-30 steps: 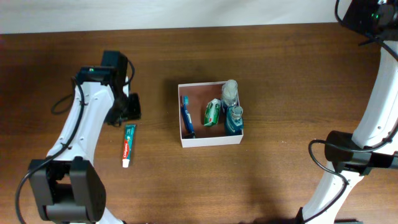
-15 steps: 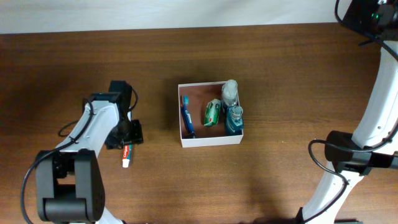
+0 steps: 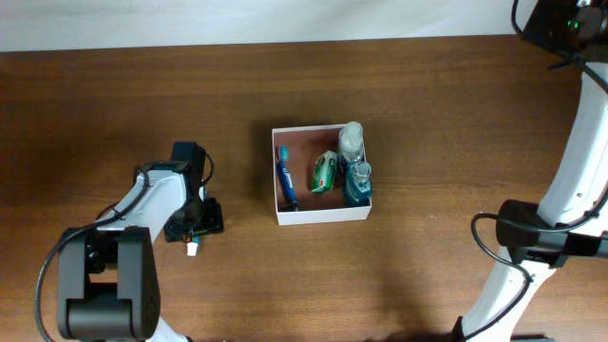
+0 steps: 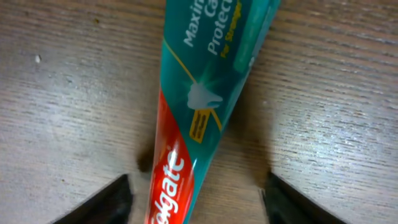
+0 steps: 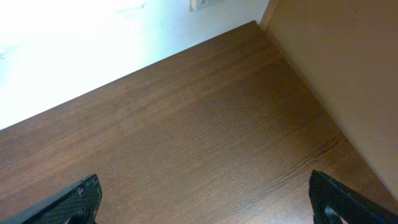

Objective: Pack container
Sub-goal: 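Close the left gripper on the toothpaste tube's cap end and lift, then carry the toothpaste tube with the left gripper over the box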

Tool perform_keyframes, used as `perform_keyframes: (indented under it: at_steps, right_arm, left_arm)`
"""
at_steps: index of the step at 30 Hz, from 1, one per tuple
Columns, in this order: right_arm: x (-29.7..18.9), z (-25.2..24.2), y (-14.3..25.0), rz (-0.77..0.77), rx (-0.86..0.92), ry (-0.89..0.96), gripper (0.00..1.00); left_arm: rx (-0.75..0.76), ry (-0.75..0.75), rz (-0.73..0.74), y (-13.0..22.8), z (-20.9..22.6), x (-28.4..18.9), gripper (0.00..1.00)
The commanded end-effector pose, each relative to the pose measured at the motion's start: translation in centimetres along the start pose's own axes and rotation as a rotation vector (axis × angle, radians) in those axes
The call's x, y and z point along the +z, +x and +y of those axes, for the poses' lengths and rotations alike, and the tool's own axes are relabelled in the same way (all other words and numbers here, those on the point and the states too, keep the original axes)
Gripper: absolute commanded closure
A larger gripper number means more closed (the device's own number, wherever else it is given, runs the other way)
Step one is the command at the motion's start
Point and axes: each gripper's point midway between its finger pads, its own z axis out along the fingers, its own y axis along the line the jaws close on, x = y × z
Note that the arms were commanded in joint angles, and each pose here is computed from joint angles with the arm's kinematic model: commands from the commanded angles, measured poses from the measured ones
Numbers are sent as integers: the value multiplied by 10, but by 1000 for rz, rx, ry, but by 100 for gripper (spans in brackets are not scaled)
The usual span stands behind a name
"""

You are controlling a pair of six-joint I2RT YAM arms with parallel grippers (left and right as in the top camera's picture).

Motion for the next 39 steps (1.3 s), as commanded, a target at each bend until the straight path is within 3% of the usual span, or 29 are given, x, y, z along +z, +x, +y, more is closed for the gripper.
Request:
perform_keyframes:
  at_steps: [1, 11, 21, 27, 32, 39]
  right_arm:
    - [-5, -4, -3, -16, 6, 8, 2]
    - [-5, -4, -3, -16, 6, 8, 2]
    - [-5, -4, -3, -16, 7, 8, 2]
    - [-5, -4, -3, -16, 6, 8, 2]
    - [-5, -4, -3, -16, 7, 8, 2]
    - [-5, -4, -3, -16, 6, 8, 2]
  left_arm:
    - [2, -25, 18, 6, 6, 7, 48]
    - [-1, -19, -2, -1, 5, 2, 90]
    - [-9, 56, -122, -42, -7, -71, 95]
    - [21, 343, -282, -65, -50, -152, 95]
    - [105, 612, -362, -65, -92, -213, 95]
    - [234, 719, -423, -57, -147, -242, 95]
